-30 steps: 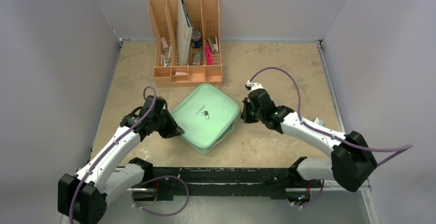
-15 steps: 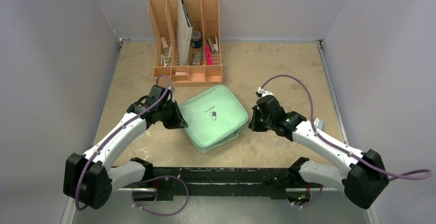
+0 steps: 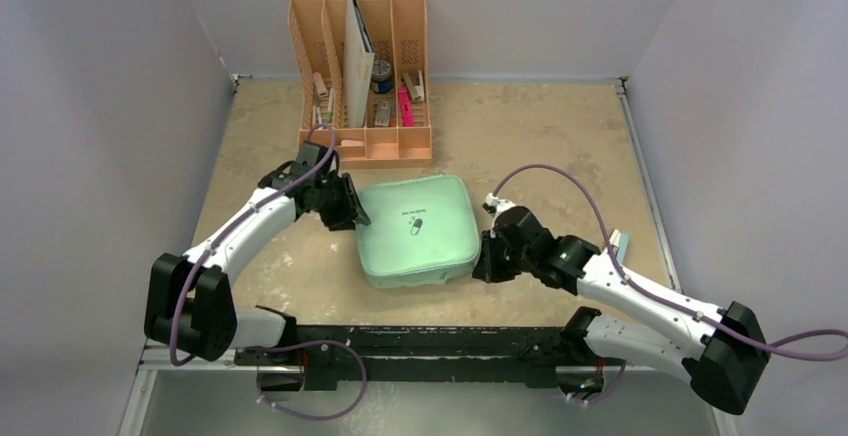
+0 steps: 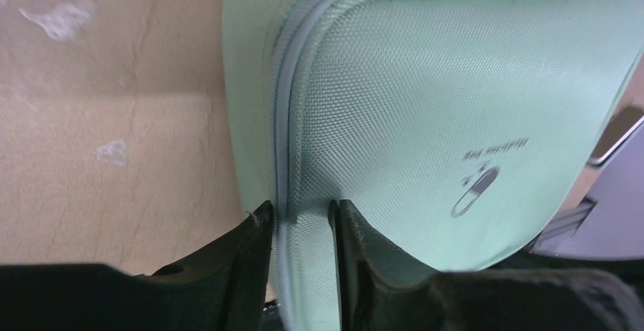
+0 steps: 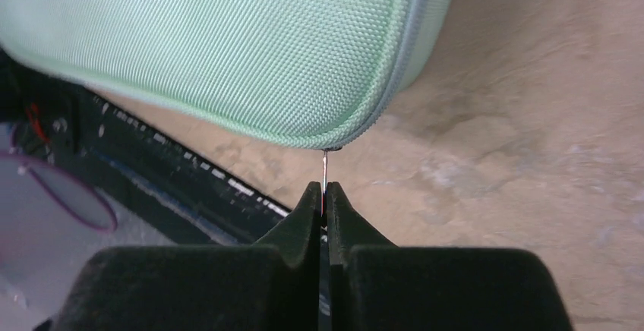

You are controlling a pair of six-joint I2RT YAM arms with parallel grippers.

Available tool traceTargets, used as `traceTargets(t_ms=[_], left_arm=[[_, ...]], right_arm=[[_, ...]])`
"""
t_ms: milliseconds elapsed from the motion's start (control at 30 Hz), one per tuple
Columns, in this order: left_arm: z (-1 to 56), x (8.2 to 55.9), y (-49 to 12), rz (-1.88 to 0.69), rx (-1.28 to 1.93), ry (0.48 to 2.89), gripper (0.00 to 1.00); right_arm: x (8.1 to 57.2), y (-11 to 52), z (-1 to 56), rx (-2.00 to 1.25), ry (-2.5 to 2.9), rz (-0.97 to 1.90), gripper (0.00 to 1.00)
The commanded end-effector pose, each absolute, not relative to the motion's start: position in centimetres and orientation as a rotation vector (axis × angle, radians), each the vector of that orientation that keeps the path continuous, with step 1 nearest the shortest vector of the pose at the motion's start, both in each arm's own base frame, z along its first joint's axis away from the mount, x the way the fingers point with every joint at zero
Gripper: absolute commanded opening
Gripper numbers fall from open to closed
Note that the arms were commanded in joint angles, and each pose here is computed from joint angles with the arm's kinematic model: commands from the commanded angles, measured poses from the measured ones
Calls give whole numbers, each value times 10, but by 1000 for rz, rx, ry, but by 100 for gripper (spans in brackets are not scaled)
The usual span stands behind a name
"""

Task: Organize the medicine kit
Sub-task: Zip the medicine box at the center of the board.

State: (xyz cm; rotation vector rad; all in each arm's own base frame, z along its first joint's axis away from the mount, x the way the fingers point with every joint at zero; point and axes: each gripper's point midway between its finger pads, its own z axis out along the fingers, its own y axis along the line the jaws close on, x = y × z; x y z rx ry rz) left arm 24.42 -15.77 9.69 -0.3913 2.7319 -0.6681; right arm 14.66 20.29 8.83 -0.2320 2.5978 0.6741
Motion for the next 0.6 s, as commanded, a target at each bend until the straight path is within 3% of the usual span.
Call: traceTargets(t_ms=[0, 133, 333, 567], left_arm=[[133, 292, -141, -571, -479, 2593, 37], [162, 306, -126, -508, -540, 2531, 49], [176, 290, -91, -297, -682, 2517, 62], [214, 262, -108, -574, -772, 2422, 62]], right_arm=[[132, 244, 117, -271, 2513, 909, 0], [126, 263, 117, -325, 2494, 922, 0], [126, 283, 113, -420, 2477, 915, 0], [118, 306, 126, -493, 2448, 954, 0]])
